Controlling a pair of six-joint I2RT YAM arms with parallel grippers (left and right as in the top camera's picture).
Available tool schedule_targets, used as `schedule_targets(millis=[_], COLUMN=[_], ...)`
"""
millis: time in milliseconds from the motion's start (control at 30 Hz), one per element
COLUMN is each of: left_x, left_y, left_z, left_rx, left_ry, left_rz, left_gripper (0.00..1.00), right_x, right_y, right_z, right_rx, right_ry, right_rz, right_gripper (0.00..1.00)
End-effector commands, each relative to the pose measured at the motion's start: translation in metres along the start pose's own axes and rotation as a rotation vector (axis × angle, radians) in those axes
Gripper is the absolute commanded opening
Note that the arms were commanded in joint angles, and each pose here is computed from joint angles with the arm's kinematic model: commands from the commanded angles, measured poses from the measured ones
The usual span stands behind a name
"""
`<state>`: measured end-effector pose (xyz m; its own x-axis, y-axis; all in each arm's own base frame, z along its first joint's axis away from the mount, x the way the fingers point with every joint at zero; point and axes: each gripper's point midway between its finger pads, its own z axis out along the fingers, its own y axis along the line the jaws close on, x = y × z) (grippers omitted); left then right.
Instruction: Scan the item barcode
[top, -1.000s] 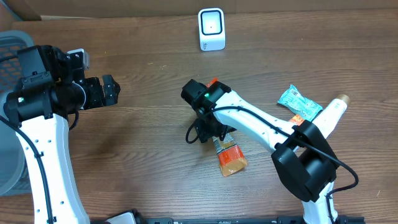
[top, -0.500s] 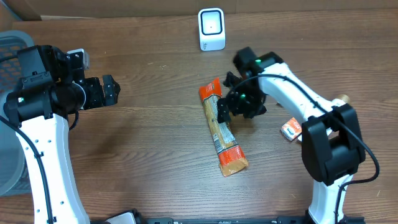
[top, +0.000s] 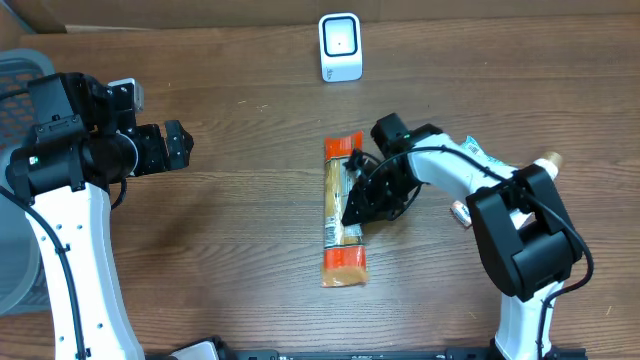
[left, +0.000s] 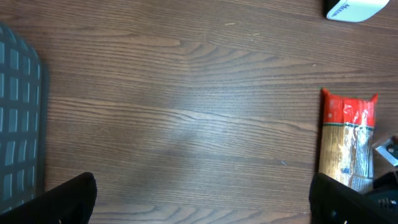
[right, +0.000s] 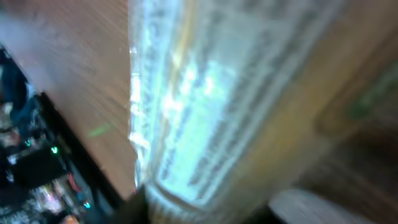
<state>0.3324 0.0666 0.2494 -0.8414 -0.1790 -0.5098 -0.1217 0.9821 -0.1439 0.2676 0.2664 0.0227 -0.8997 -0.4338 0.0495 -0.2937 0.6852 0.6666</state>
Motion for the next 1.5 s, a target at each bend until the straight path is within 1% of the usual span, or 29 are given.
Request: schedule_targets(millis=[0, 33, 167, 300, 500, 667, 800, 900, 1067, 1167, 1300, 1467], left_x=[-0.006, -0.006, -0.006, -0.006, -0.006, -0.006, -0.006, -0.006, -0.006, -0.006, -0.006, -0.006], left_y=[-0.005, -0.005, -0.005, -0.005, -0.005, -0.005, -0.005, -0.005, -0.005, -0.005, -0.005, -0.005], left_z=[-0.01, -0.01, -0.01, -0.01, -0.01, -0.01, -0.01, -0.01, -0.01, -0.01, -0.01, -0.01], left_rx=[0.011, 0.011, 0.011, 0.011, 0.011, 0.011, 0.011, 0.011, 0.011, 0.011, 0.011, 0.011], left_ry=[-0.036, -0.036, -0.036, -0.036, -0.036, -0.036, -0.036, -0.036, -0.036, -0.036, -0.036, -0.036], left_rz=[0.035, 0.035, 0.035, 0.035, 0.035, 0.035, 0.035, 0.035, 0.035, 0.035, 0.035, 0.035], left_gripper=[1.0, 1.0, 1.0, 1.0, 1.0, 1.0, 1.0, 1.0, 1.0, 1.0, 1.0, 1.0], right_x=[-0.001, -0.003, -0.012, -0.021, -0.028, -0.022, -0.016, -0.013, -0.013, -0.017, -0.032, -0.058], right_y=[0.024, 0.028, 0.047, 0.056, 0.064, 0.072, 0.071, 0.068, 0.069, 0.066, 0.078, 0.108], right_z=[-0.004, -0.005, -0.012, -0.027, -0.08, -0.125, -0.143, -0.145, -0.148, -0.156, -0.185, -0.245], right_rx=[-0.087, -0.112, -0.235, -0.307, -0.319, -0.309, -0.274, -0.233, -0.217, -0.162, -0.094, 0.012], right_ry=[-0.016, -0.021, -0.056, -0.094, -0.214, -0.308, -0.344, -0.348, -0.354, -0.363, -0.428, -0.593], right_rz=[-0.001, -0.005, -0.041, -0.054, -0.08, -0.093, -0.079, -0.071, -0.069, -0.037, -0.058, -0.154], right_gripper=[0.08, 0.04, 0.03, 0.04, 0.04, 0.04, 0.04, 0.04, 0.04, 0.04, 0.04, 0.04])
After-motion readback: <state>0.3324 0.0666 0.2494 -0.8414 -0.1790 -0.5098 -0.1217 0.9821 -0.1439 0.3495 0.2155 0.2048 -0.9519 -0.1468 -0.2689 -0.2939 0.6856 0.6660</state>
